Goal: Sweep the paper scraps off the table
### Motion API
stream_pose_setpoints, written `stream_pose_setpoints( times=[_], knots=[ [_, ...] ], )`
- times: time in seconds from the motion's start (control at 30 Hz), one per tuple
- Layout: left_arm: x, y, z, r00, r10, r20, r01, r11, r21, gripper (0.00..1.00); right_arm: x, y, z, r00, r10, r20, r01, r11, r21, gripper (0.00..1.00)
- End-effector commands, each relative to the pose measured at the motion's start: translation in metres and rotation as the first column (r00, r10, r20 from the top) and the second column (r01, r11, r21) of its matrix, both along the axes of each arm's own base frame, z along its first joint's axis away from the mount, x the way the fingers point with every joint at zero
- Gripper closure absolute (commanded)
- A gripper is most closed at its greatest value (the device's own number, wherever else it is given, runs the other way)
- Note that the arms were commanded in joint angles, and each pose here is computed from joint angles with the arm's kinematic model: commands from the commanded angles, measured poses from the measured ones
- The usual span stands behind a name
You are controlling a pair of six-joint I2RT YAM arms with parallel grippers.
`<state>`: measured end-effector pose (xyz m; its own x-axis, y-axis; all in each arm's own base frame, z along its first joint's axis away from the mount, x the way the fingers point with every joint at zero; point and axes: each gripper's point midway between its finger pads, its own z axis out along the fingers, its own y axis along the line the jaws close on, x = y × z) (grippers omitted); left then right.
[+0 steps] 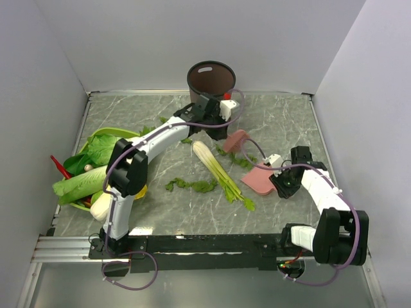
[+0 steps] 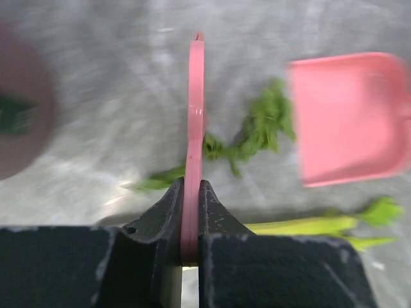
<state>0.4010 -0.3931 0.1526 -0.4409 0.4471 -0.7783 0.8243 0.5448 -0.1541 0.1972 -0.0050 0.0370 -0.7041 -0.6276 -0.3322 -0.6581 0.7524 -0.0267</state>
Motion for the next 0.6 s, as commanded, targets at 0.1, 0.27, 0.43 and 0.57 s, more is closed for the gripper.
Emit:
stream_pose_setpoints(
  times=[0.1,0.27,0.43,0.57],
  knots=[
    [-0.071,-0.059,0.053,0.941,-0.297,-0.16,0.235,0.917,-0.324,0.99,0.028,0.005,0.015,0.999,0.011,0.035,-0.011,1.0,-0.006,0.87],
    [-0.071,-0.049,0.066,0.938,-0.278,-0.207,0.187,0.909,-0.372,0.99,0.03,0.009,0.014,1.0,-0.005,0.028,0.004,1.0,0.016,0.87],
    [-0.038,-0.018,0.088,0.98,-0.12,-0.159,0.059,0.938,-0.342,0.99,0.023,0.009,0.013,0.999,-0.001,0.041,0.0,1.0,0.014,0.87],
    [-0.023,0.006,0.096,0.997,-0.029,-0.072,0.009,0.965,-0.264,0.99,0.015,0.008,0.009,0.999,0.005,0.039,-0.005,1.0,0.002,0.87]
  ],
)
